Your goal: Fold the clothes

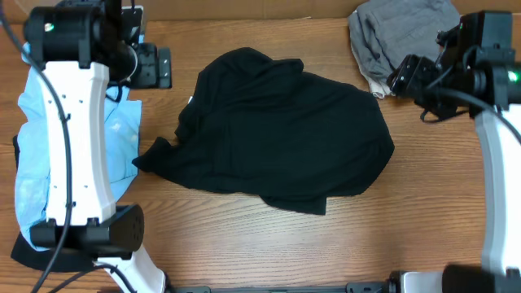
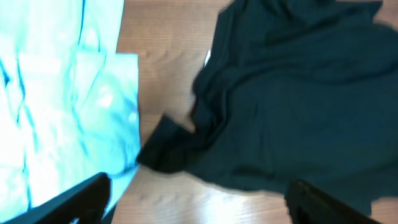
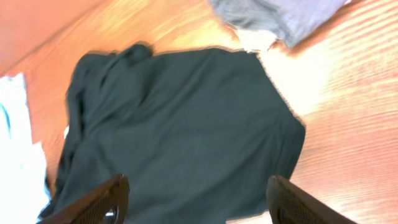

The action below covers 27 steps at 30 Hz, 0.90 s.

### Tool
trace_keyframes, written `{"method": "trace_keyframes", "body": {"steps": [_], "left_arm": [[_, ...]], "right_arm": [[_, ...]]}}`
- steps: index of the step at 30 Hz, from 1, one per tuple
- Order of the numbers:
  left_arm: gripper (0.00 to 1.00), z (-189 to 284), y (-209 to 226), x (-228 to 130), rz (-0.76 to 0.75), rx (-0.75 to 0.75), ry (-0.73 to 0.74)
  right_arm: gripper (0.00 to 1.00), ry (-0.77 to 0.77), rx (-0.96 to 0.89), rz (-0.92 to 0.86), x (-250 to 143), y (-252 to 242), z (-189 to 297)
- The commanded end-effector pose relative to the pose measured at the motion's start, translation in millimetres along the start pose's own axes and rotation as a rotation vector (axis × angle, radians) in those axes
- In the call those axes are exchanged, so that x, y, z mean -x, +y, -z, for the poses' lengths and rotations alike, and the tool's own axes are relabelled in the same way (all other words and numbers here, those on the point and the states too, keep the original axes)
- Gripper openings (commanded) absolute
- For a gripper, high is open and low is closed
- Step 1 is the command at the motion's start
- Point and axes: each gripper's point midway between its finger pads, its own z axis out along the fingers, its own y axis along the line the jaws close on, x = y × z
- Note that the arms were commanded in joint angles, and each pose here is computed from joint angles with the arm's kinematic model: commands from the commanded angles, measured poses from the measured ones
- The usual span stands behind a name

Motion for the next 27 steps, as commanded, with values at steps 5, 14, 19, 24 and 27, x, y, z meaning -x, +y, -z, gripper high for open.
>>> {"method": "trace_keyframes", "body": {"steps": [5, 14, 19, 24, 27], "left_arm": [[0.83, -16, 2, -28, -0.006, -0.007, 0.111], [0.83, -53, 10, -91, 0.027, 0.023, 0.269], [0.82, -75, 12, -101, 0.052, 0.03, 0.273], [0.82, -101, 14, -109, 0.061, 0.033, 0.287], [0.82, -115, 15, -113, 0.086, 0.037, 0.287]], "right_arm": [[0.74, 0.094, -0.093, 0.052, -62, 22, 24], [0.78, 0.255, -0.21, 0.124, -145, 41, -11], [0.78, 0.352, -0.277, 0.117, -196, 22, -65], [0.76, 0.385, -0.24, 0.148, -234, 6, -123], [0.72, 0.396, -0.169, 0.176, -250, 3, -148]]}}
